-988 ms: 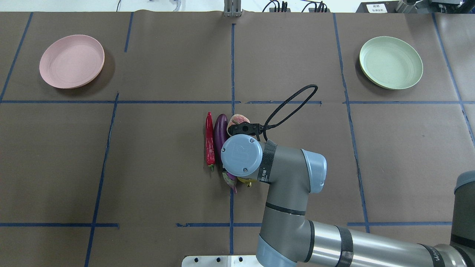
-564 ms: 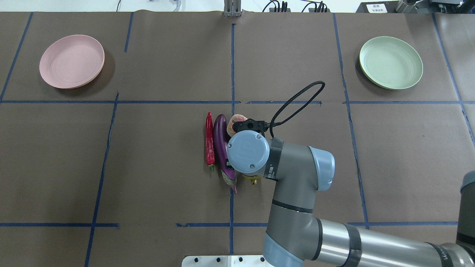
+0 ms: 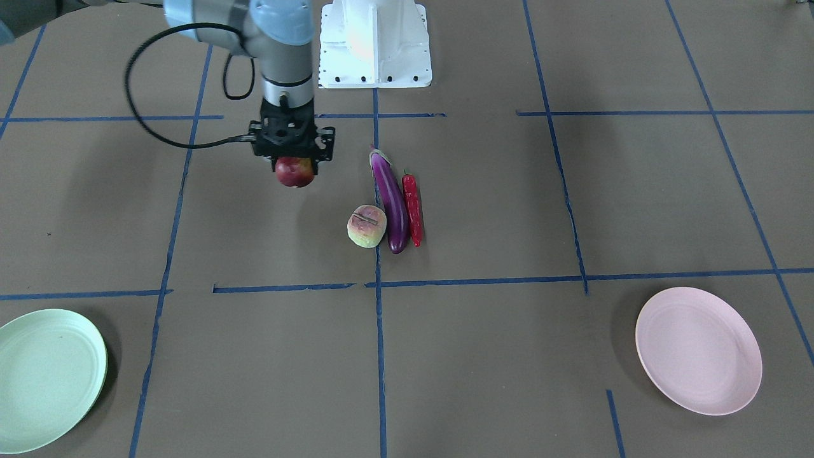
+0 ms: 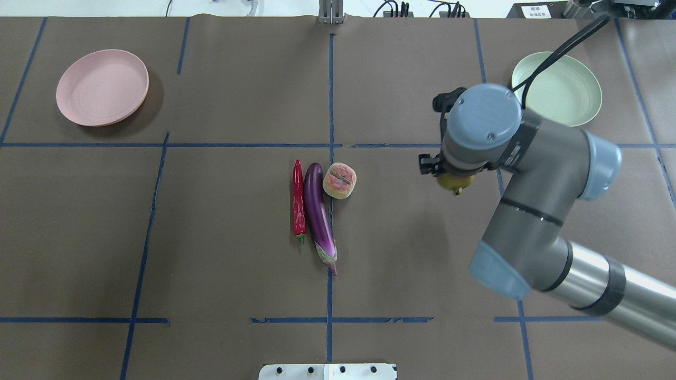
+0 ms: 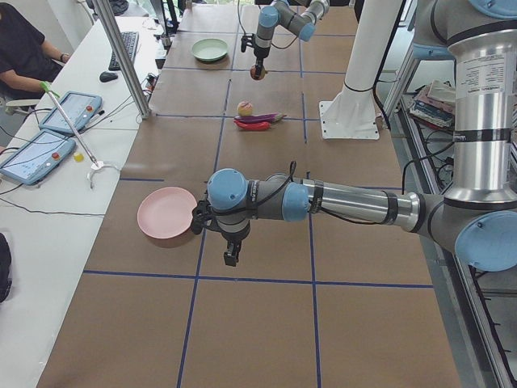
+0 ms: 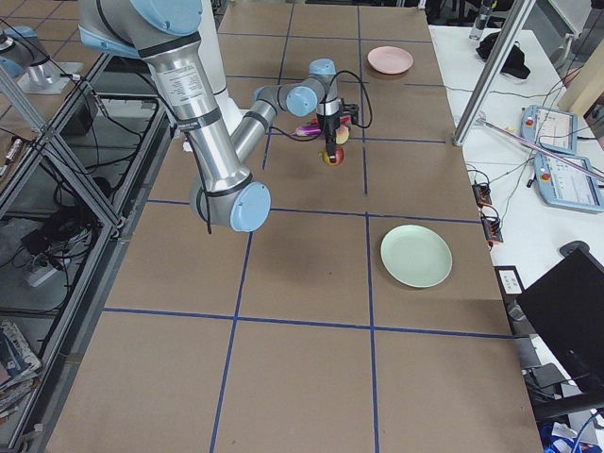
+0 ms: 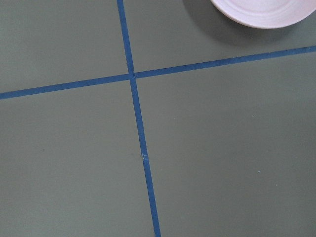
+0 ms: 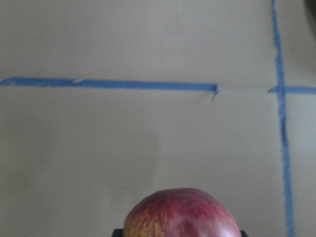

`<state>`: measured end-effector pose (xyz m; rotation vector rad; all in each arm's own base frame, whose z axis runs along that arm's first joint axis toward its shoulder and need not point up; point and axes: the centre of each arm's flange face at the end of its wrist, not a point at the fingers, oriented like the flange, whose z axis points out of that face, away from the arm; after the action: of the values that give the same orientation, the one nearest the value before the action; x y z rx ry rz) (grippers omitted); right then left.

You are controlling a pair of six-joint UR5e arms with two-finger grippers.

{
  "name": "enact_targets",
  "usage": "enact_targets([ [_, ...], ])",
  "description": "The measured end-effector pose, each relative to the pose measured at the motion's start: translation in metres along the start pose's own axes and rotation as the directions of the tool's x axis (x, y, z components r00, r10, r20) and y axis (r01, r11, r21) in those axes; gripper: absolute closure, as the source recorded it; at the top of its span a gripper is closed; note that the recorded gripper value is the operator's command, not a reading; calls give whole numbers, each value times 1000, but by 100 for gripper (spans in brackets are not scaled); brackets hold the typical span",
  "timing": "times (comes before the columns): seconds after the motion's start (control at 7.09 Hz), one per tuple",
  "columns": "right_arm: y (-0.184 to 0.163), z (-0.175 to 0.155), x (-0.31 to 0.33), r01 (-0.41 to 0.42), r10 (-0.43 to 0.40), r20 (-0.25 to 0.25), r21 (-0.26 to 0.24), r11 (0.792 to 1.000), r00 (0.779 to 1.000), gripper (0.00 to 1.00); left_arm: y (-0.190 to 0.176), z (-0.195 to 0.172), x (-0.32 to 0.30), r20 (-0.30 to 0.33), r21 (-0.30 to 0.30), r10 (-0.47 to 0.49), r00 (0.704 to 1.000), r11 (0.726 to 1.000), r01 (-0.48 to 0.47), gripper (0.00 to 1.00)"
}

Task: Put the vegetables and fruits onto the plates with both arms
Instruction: 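Carry pomegranate to green plate with right gripper while left arm approaches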

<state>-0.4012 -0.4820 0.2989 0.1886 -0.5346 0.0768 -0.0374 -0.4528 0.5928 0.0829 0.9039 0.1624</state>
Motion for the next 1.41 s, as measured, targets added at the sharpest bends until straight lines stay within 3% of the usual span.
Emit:
enact_targets([
  [0.14,-51,20,51,11,-12,-61,-1,1000,998,100,-8,11,20,-23,-5,15,1000,1000,-15,0],
  [0.28,-102,44,103,13,-14,-84,-7,1000,996,100,-18,24,47,-41,1,14,999,1000,-14,0],
  [0.56,-181,107,186,-12,12,-62,9,1000,998,100,-35,46,112,-94,51,-11,996,999,16,0],
  [0.71,-202,133,218,-13,14,-66,14,1000,998,98,-47,55,152,-132,57,-53,990,997,61,0],
  [0.85,-210,152,241,-5,5,-82,6,1000,997,82,-64,68,208,-165,41,-98,981,994,106,0],
  [0.99,-212,167,256,-3,2,-100,-8,1000,995,44,-79,86,268,-176,28,-129,976,990,136,0],
  [1.13,-210,177,262,-4,1,-112,-22,1000,994,0,-88,105,324,-175,28,-149,973,987,156,0],
  [1.41,-210,179,262,0,-2,-114,-24,1000,994,0,-86,143,429,-177,34,-219,959,973,229,0],
])
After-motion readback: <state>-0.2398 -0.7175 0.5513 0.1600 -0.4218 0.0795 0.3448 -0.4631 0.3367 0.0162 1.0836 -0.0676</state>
